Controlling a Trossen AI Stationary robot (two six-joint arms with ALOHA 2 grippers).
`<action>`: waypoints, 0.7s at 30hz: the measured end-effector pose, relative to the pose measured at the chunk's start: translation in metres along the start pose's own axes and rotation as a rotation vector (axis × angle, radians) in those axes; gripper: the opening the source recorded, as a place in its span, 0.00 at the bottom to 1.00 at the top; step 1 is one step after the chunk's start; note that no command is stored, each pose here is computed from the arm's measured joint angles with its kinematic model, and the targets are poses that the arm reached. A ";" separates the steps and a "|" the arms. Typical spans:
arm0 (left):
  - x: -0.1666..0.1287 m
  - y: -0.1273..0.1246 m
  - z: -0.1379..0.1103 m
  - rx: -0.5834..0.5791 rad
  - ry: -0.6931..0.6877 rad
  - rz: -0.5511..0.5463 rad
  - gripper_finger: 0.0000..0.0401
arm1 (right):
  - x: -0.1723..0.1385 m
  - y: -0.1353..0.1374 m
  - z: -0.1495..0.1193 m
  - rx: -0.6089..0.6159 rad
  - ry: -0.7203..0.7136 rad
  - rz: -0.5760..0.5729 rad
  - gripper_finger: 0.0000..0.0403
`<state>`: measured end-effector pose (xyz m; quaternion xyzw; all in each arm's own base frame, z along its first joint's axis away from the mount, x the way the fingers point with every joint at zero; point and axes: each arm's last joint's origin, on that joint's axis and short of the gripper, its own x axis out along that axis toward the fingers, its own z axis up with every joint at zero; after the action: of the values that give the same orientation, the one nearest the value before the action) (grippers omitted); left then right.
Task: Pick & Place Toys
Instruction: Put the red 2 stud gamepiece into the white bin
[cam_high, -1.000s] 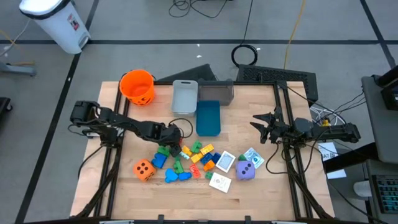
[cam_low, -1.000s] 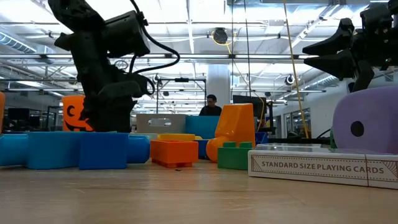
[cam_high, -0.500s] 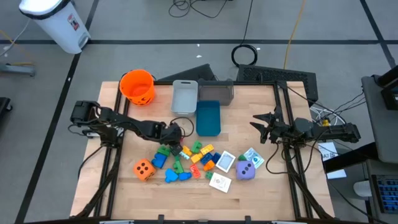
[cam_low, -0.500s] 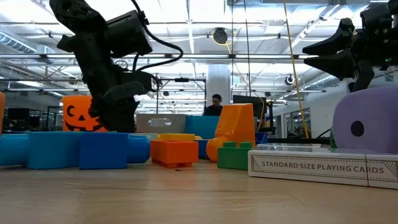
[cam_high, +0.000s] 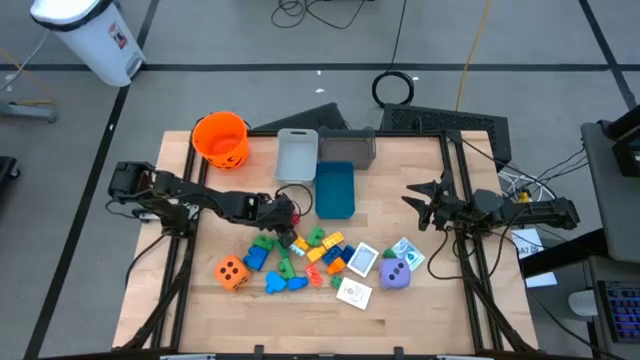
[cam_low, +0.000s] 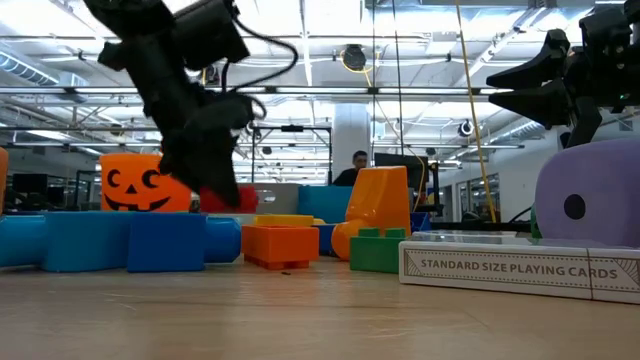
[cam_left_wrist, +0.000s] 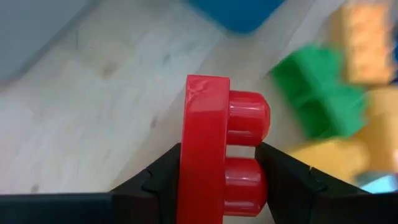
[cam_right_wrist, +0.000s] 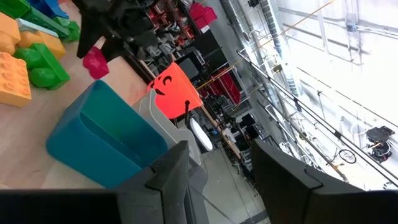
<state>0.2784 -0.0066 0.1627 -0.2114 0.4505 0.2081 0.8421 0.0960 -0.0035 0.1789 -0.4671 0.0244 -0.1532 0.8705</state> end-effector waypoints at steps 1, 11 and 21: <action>-0.004 -0.001 0.004 0.005 -0.004 0.002 0.44 | 0.000 0.000 0.000 0.001 0.000 0.000 0.42; -0.046 0.007 0.055 0.016 -0.134 0.123 0.49 | 0.001 0.001 0.000 -0.005 0.008 0.013 0.42; -0.058 0.063 0.116 -0.189 -0.364 0.212 0.43 | 0.001 0.002 0.000 -0.006 0.009 0.015 0.42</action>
<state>0.2930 0.0992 0.2596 -0.1998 0.2893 0.3712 0.8594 0.0974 -0.0034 0.1775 -0.4688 0.0323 -0.1489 0.8700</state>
